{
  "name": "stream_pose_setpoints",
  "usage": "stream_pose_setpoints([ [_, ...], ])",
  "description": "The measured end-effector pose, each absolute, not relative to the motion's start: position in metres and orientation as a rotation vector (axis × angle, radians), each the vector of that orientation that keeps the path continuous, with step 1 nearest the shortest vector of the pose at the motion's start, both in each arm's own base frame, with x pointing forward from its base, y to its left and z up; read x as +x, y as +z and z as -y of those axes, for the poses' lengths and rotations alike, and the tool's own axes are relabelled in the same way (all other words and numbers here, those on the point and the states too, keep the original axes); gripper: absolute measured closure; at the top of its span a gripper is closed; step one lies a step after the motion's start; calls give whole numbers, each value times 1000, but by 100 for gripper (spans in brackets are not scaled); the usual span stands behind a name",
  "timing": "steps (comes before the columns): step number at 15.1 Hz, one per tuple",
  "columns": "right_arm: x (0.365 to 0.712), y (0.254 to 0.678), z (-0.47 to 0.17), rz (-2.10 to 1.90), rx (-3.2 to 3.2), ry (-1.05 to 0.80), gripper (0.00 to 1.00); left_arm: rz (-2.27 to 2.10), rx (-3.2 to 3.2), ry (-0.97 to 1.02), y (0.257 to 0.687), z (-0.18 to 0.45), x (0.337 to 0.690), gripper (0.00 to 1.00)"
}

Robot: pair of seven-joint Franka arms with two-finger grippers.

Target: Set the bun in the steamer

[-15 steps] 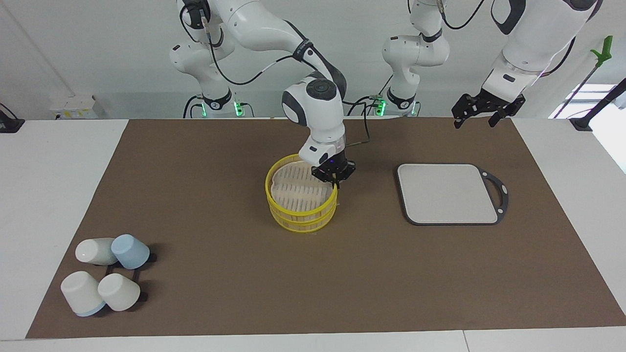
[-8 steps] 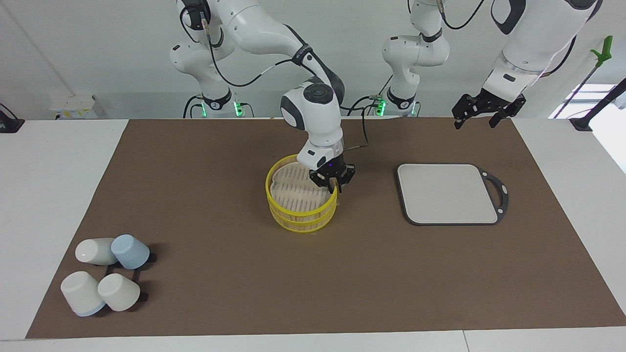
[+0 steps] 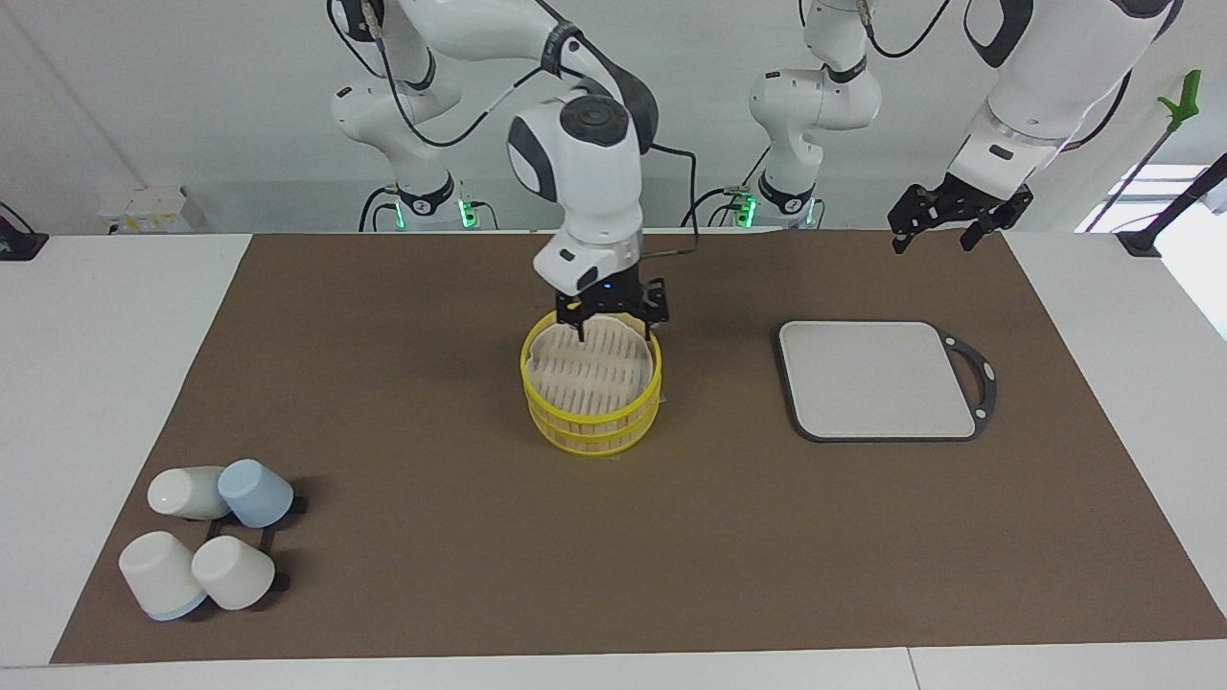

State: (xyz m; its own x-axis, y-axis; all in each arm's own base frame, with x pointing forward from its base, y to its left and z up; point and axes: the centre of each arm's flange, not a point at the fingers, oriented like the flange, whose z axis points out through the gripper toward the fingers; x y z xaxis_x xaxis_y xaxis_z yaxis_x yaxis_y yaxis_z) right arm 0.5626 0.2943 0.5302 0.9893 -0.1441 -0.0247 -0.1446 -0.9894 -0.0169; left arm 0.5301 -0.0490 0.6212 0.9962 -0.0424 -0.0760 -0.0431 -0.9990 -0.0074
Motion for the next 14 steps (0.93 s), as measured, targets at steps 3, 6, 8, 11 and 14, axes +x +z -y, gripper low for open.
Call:
stream_pose_setpoints([
  [3, 545, 587, -186, -268, -3143, 228, 0, -67, -3130, 119, 621, 49, 530, 0],
  [6, 528, 622, -106, -177, -3123, 262, 0, -67, -3130, 119, 621, 49, 530, 0],
  [8, 525, 627, -66, -115, -3109, 251, 0, -67, -3130, 119, 621, 49, 530, 0],
  [11, 529, 623, -49, -35, -3104, 241, 0, -67, -3130, 119, 621, 49, 530, 0],
  [14, 537, 621, -67, 12, -3107, 155, 0, -67, -3130, 118, 621, 49, 530, 0],
])
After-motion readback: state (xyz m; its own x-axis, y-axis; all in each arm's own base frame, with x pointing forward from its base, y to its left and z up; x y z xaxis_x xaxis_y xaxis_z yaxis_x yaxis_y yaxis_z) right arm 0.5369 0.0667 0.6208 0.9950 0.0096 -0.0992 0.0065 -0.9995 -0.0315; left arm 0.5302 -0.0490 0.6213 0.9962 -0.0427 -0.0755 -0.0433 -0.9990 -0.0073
